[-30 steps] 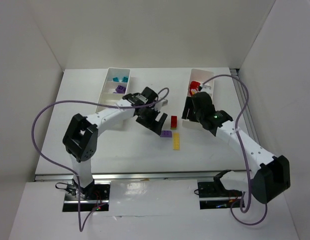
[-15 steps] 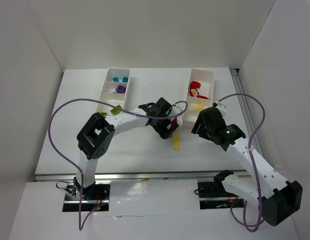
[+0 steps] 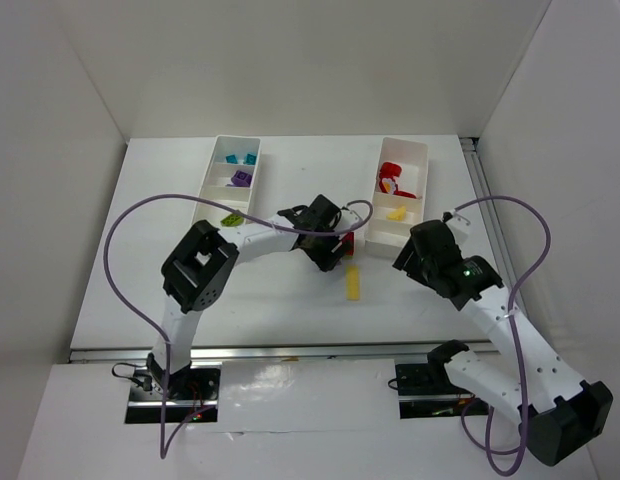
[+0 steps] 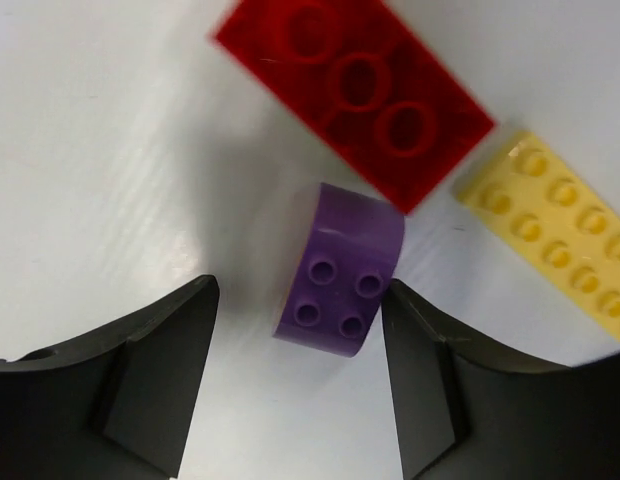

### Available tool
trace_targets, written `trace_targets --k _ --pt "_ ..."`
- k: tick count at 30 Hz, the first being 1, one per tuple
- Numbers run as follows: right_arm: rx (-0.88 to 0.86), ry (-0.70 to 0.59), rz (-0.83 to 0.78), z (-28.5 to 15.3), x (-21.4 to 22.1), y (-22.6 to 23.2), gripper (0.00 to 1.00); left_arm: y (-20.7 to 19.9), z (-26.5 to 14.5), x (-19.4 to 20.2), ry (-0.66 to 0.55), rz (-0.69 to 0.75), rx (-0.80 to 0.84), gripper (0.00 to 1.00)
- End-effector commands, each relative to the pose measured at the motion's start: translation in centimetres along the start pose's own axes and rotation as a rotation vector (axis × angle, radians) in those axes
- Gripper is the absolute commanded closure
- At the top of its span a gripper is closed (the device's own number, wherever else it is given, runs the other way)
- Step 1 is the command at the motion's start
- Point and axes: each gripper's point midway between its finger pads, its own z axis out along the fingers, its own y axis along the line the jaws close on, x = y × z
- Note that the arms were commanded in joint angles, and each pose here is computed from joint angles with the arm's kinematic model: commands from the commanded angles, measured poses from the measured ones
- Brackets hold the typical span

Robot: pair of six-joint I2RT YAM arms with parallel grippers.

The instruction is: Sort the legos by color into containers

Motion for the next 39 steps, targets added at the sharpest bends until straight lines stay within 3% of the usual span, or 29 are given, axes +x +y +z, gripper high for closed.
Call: trace_targets --k 1,7,13,19,26,30,33,39 --pt "0.018 -0.004 0.009 0.2 -0.4 0.0 0.32 1.7 -0.4 0.5 -0.02 -0.068 0.003 0.24" --pt "-0.021 0.091 -0.109 1.9 1.2 1.5 0.33 1.5 -1.1 1.1 -0.006 -0.097 0.02 0.45" --pt "-0.035 0.163 -0.241 3.7 2.1 2.9 0.3 1.6 -2.8 1.5 0.023 -0.139 0.018 1.0" --pt "-0.156 0.187 -0.37 4.2 2.6 5.3 0.3 6.0 -7.5 0.2 0.021 -0.329 -0.072 1.0" --pt "-0.218 0.244 -0.463 5.2 4.4 7.7 0.28 15.3 -15.6 -4.1 -0.175 -0.635 -0.136 1.0" --pt "-0.228 0.264 -0.446 5.8 5.3 8.5 0.27 22.3 -18.9 -2.8 -0.244 -0.903 -0.291 1.0" --pt "-0.225 0.299 -0.469 6.2 6.4 8.9 0.21 25.7 -18.9 -1.1 -0.245 -1.011 -0.313 1.0" --pt "-0.209 0.333 -0.494 6.6 7.3 9.0 0.14 30.2 -17.2 1.0 -0.186 -1.065 -0.398 1.0"
